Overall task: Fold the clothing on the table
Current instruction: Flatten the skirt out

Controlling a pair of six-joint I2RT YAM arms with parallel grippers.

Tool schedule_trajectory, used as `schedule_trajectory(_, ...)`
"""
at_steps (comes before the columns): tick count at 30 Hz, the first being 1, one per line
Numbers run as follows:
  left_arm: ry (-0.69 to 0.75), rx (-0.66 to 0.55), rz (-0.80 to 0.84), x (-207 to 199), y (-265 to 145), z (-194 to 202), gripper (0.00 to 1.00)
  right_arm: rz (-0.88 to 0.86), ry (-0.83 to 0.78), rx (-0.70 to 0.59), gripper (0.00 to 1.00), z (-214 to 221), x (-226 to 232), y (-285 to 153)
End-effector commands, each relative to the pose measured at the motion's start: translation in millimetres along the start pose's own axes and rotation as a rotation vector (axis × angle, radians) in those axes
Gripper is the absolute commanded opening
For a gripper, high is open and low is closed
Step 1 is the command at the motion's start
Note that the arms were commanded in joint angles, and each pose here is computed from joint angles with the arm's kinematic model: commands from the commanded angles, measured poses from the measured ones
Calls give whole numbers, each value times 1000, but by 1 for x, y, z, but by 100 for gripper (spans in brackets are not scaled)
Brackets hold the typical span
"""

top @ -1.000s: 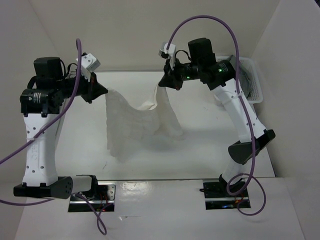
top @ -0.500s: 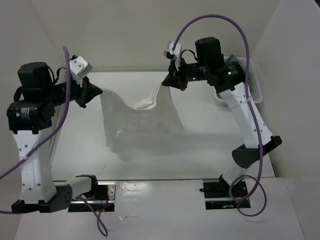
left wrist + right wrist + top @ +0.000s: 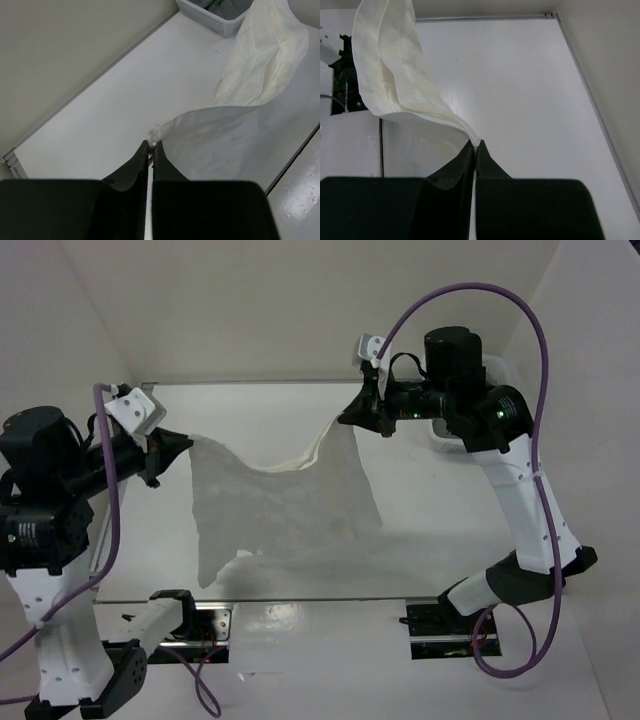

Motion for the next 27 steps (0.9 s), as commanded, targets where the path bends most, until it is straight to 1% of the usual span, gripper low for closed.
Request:
schedule_trajectory(1,-29,42,37,20,28,16,0,-37,44,35,0,23,-5,20)
schedule_trajectory(3,-75,85,61,31,46,30,0,-40,74,60,0,37,-11,32)
schedule_trajectory(4,-91,101,67,37,54,36,0,-62,113,99,0,56,-13,46)
schedule_trajectory(7,-186,195,99,59,88,69,0,-52,163,150,0,85,-27,70)
schedule_trajectory(8,-194,203,102,67,98,74,0,-51,189,172,0,100,-36,86)
schedule_trajectory(9,-232,240,115,78,115,89,0,-31,194,197,0,111,-43,94)
schedule_trajectory(10,-238,257,102,89,126,99,0,-35,232,237,0,133,-49,110)
schedule_trajectory(11,-275,301,106,102,144,119,0,-19,239,248,0,143,-57,120)
schedule_trajectory(13,-276,332,67,125,166,139,0,18,257,286,0,163,-70,135)
schedule_trajectory(14,-319,388,71,136,185,167,0,22,281,320,0,190,-78,150)
schedule_trajectory(15,-315,393,58,148,196,175,0,56,287,335,0,197,-88,156)
schedule_trajectory(16,-347,436,64,159,215,200,0,67,327,375,0,225,-96,168)
schedule_trajectory(18,-370,464,71,170,237,220,0,100,333,384,0,242,-112,179)
schedule_trajectory(19,-412,511,87,175,253,249,0,125,356,409,0,256,-119,181)
schedule_trajectory(20,-410,499,81,184,261,247,0,132,378,424,0,272,-124,194)
schedule_trajectory(21,-431,531,81,191,275,270,0,144,380,421,0,280,-132,197)
schedule_trajectory(23,-434,550,53,202,285,281,0,190,393,454,0,302,-148,205)
schedule_trajectory(24,-404,524,32,214,292,274,0,191,392,453,0,306,-151,209)
schedule_trajectory(25,-422,541,25,218,300,287,0,225,391,468,0,315,-161,208)
schedule_trajectory(26,-423,547,5,224,303,289,0,255,384,454,0,309,-171,210)
schedule_trajectory(27,-428,554,7,228,310,299,0,266,401,473,0,322,-173,215)
Point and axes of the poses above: each gripper's point midway between its finger pads, its own y axis out along the fingers, its own x axis along the line the jaws close on, z = x × y, the point moved 2 cm from there along -y, back along the fingers, and after that the axes turned 4 degrees about -y, right-handed, at the moved point
